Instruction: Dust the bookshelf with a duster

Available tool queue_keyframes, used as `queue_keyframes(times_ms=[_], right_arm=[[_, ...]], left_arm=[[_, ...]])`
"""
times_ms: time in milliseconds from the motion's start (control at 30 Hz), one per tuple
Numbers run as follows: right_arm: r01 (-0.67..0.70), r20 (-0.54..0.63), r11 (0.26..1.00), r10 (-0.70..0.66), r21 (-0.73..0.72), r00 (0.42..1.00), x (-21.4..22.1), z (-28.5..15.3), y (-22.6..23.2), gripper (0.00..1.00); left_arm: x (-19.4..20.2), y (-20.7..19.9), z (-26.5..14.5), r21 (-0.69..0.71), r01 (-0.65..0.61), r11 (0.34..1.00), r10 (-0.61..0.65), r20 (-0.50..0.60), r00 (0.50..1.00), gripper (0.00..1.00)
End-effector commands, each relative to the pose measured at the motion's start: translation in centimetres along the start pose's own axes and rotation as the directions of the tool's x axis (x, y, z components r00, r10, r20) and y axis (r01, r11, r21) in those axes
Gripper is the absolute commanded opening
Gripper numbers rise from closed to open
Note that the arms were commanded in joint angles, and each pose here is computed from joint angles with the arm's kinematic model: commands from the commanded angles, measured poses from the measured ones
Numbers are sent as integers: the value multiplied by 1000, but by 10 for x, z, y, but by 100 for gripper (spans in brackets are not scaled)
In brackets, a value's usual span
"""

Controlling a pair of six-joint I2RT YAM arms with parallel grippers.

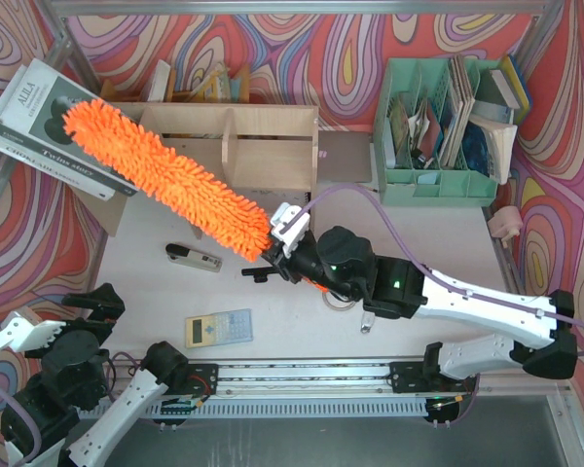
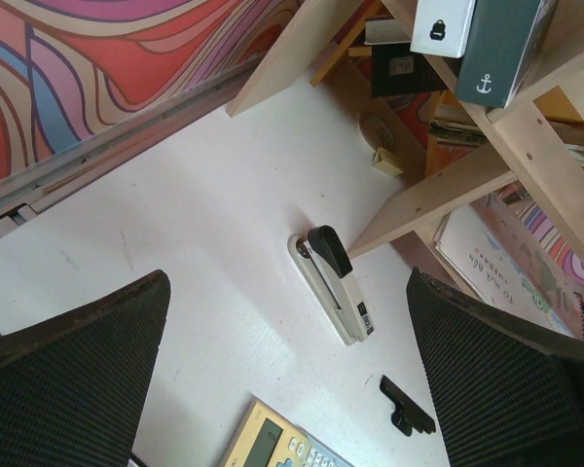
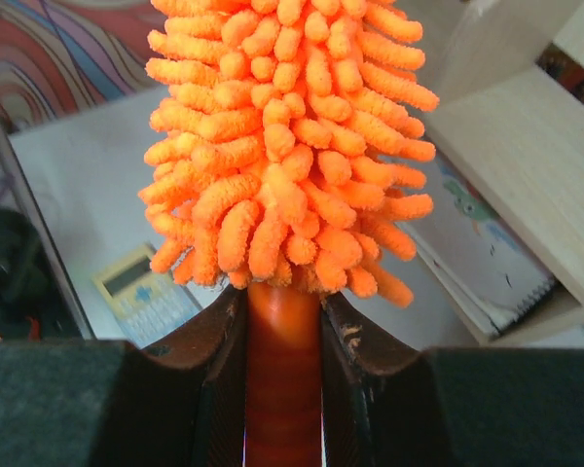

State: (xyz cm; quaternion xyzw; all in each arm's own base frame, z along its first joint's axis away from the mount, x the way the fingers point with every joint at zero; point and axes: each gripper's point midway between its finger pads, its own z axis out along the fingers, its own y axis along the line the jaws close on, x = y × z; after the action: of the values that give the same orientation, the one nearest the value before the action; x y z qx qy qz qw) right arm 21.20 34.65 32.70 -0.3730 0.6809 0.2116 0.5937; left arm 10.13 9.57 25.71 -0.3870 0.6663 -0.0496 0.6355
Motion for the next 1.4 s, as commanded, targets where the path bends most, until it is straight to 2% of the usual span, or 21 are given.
queue_keyframes(times_ms=[0,133,367,533,833,1000,1133,1233,1367], right_arm=[[-110,175,993,117,-48,978,-61,11,9,0],[-178,206,980,192,-85,959,-72,29,21,0],[-243,194,964,260,-110,946,-65,69,42,0],[-307,110,951,301,42,947,-40,103,29,0],[-419,35,878,423,230,905,-3,122,-10,0],[-441,107,872,428,211,898,-37,121,-27,0],[-434,176,893,411,119,895,-77,109,-24,0],[-434,182,901,422,30,888,-90,97,-9,0],[-363,196,932,356,-1,914,-97,85,28,0]], left_arm=[[0,0,2,-8,-17,1000,17,7,1000,98],[1,1,2,-7,-16,1000,16,7,1000,98],[1,0,2,-2,-13,1000,13,7,1000,98],[1,0,2,0,-12,1000,12,7,1000,98],[1,0,2,4,-6,1000,6,8,1000,98],[1,0,1,5,-7,1000,7,6,1000,98],[1,0,1,5,-5,1000,5,8,1000,98],[1,0,1,7,-2,1000,2,8,1000,98],[2,0,2,6,-6,1000,6,6,1000,98]])
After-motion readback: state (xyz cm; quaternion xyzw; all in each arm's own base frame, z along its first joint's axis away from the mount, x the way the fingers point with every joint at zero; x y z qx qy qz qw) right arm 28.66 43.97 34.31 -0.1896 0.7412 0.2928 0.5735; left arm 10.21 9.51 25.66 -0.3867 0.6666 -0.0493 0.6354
